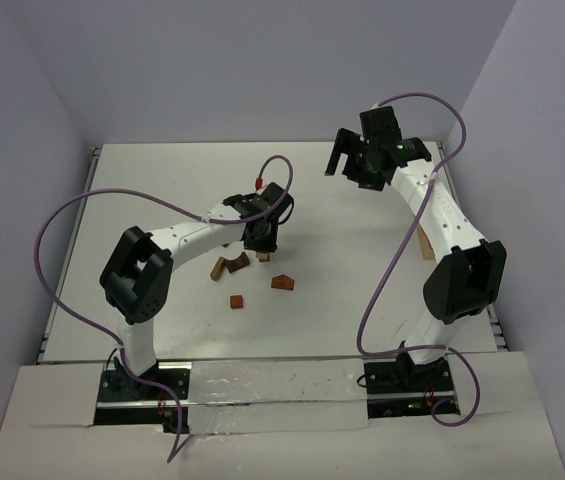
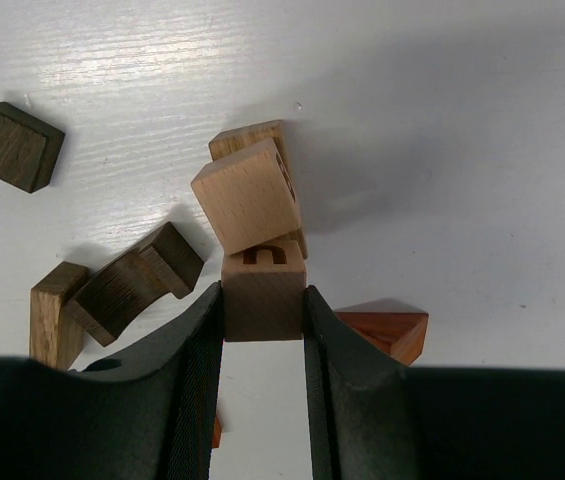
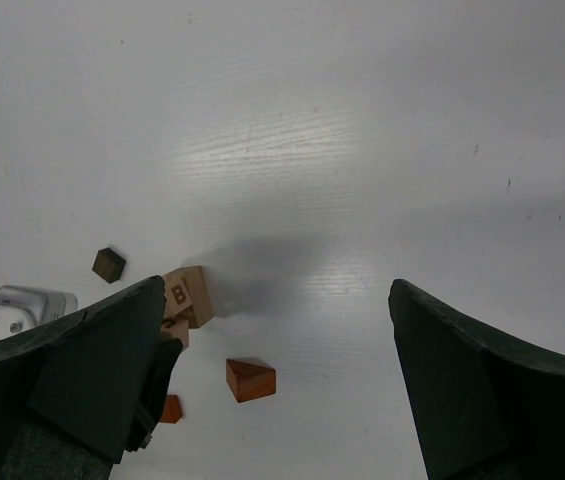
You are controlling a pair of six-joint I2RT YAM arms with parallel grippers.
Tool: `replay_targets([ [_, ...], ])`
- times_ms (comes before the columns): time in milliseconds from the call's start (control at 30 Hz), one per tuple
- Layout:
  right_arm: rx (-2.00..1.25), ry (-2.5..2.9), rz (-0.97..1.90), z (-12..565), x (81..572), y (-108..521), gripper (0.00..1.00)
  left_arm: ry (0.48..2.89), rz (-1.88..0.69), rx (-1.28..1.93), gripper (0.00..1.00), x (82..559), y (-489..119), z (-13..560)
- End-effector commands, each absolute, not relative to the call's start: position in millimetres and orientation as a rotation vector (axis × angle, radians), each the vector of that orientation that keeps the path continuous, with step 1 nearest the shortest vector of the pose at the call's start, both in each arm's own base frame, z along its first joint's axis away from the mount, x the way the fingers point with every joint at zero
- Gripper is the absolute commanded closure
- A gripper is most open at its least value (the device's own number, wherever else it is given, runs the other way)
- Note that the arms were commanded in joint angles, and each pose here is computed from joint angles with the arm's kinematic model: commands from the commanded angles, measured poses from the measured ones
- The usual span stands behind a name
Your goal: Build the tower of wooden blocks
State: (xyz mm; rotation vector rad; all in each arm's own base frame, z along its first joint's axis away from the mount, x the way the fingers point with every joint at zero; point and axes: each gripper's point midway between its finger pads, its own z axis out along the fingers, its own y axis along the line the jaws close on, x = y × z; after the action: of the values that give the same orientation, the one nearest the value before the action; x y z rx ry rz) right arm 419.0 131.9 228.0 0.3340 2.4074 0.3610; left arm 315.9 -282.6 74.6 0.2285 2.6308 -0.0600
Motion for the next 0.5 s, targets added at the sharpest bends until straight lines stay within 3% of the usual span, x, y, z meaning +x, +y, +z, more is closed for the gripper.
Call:
replay_targets([
  [0, 0.33, 2.35, 0.388, 243.9, 420.2, 130.2, 0.0, 2.589, -0.108, 0.176, 1.0, 331.8, -292.7, 86.8],
  [467, 0.324, 2.353, 0.401, 242.9, 418.7, 132.2, 0.0, 2.585, -0.132, 0.139, 1.0, 337.1, -296.8, 87.0],
])
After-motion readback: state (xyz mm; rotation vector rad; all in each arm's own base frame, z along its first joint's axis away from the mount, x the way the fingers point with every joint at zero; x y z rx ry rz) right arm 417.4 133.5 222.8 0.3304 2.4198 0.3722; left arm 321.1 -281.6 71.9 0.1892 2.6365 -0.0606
